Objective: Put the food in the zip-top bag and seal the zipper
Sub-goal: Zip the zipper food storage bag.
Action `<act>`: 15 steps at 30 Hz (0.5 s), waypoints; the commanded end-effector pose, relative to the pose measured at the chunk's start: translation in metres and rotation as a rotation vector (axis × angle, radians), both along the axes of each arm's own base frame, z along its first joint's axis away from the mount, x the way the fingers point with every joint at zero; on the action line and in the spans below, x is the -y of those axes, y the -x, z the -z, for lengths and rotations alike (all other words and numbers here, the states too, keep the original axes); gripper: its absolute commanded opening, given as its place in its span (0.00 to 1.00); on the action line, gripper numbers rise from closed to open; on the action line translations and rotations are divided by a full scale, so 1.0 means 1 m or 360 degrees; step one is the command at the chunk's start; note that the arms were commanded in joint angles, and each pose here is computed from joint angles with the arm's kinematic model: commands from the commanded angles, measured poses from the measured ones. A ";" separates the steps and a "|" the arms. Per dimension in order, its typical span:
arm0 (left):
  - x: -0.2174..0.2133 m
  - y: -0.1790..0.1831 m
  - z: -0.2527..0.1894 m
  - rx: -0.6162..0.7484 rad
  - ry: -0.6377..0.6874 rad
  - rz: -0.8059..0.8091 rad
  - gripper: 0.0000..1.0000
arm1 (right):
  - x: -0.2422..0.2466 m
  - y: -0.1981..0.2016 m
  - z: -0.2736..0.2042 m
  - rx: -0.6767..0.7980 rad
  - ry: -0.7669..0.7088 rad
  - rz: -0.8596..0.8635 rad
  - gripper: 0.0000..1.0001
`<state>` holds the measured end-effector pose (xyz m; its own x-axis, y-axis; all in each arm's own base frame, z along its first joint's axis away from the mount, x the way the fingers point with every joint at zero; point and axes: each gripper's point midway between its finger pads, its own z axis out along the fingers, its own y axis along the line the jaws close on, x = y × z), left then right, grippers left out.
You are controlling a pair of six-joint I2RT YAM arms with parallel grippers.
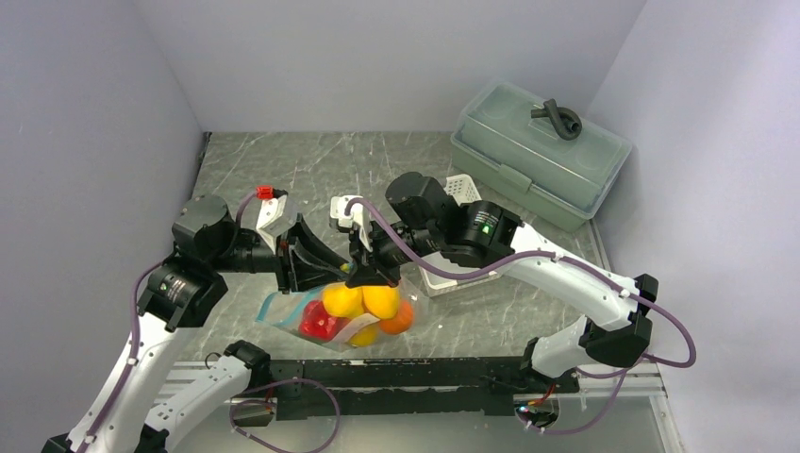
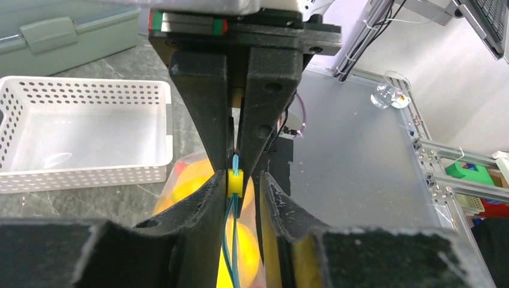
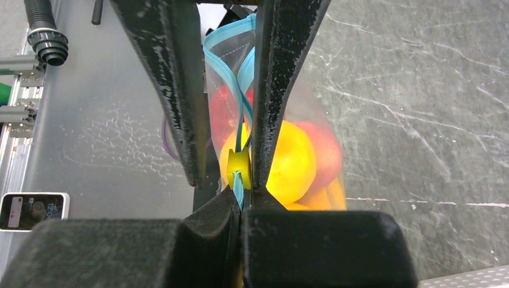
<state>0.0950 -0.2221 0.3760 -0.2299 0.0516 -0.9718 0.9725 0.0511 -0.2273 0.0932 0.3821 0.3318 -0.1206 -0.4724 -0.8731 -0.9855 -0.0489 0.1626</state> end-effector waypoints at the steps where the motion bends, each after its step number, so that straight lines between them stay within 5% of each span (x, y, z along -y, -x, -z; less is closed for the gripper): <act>1: 0.000 -0.003 0.004 0.0013 -0.0010 -0.0014 0.30 | -0.007 0.002 -0.036 0.0042 -0.0168 -0.0034 0.00; 15: -0.001 -0.004 0.001 0.0034 -0.0007 -0.0037 0.20 | -0.008 0.000 -0.032 0.0044 -0.0148 -0.0020 0.00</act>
<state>0.0994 -0.2219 0.3714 -0.2396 0.0577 -0.9692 0.9690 0.0761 -0.2351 0.0940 0.3837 0.3327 -0.1196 -0.4711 -0.8739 -0.9856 -0.0493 0.1615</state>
